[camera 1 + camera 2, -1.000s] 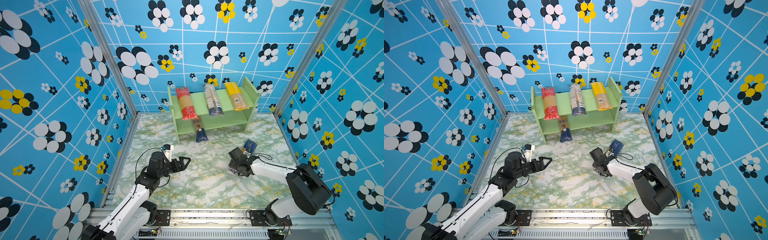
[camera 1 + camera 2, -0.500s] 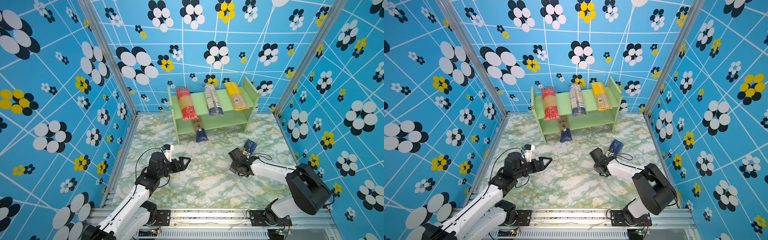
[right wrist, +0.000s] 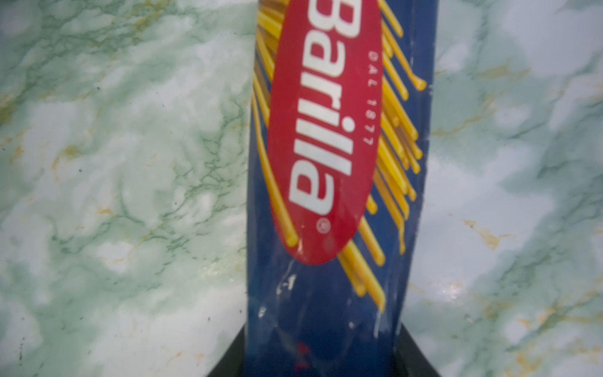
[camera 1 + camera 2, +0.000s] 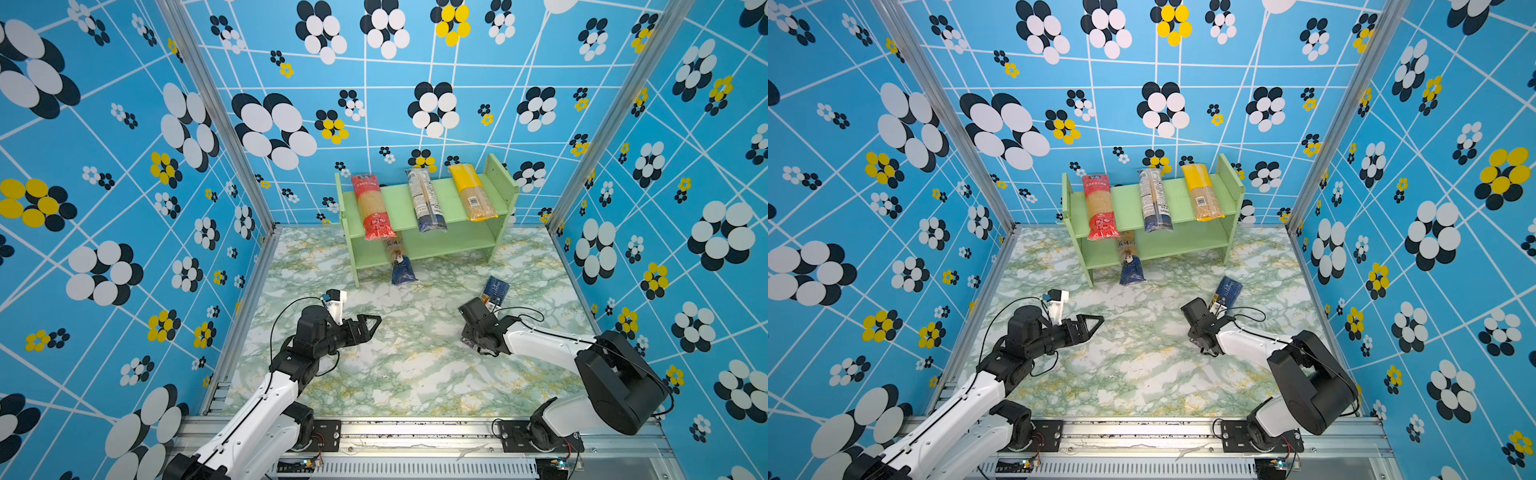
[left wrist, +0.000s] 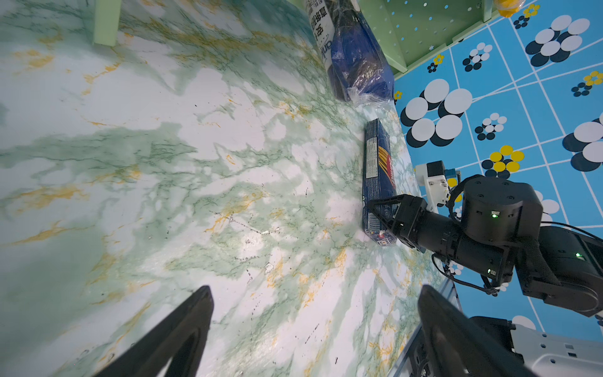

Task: Arrange pasta packages on shelves
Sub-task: Pick up the pasta bag from the middle-right of the table.

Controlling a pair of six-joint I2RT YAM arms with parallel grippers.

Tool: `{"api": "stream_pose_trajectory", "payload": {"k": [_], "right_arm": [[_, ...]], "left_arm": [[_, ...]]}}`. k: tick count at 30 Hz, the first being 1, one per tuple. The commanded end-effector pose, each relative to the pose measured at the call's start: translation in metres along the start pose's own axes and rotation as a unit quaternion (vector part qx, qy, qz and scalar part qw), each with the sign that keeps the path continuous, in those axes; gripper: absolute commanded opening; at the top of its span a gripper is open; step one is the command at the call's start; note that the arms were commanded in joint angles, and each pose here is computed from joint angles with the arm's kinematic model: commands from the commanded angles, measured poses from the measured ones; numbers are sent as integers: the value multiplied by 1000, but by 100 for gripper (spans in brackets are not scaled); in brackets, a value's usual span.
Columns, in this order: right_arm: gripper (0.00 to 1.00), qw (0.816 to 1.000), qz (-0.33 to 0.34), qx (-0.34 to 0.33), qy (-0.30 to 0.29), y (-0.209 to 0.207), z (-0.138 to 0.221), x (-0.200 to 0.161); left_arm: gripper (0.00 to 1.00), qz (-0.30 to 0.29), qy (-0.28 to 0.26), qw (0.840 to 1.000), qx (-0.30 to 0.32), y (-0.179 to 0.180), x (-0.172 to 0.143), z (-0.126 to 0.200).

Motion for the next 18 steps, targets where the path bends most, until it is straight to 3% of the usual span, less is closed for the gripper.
{"api": "stream_pose_trajectory", "payload": {"k": [1, 8, 18], "right_arm": [[17, 994, 69, -20, 82, -18, -9, -34], [0, 993, 86, 7, 84, -13, -5, -33], [0, 991, 108, 65, 54, -12, 13, -27]], "left_arm": [[99, 0, 2, 1000, 4, 2, -3, 0], [99, -1, 1, 1000, 5, 2, -3, 0], [99, 4, 1, 1000, 7, 3, -4, 0]]}}
Point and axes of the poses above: each gripper's point midway between its finger pads, its own z axis back along the fingers, its own y axis along the line the jaws close on, x = y × z, the point moved 8 cm from there along z, back along the fingers, and after that the axes turned 1 degree about -z, right-handed, at the moved point
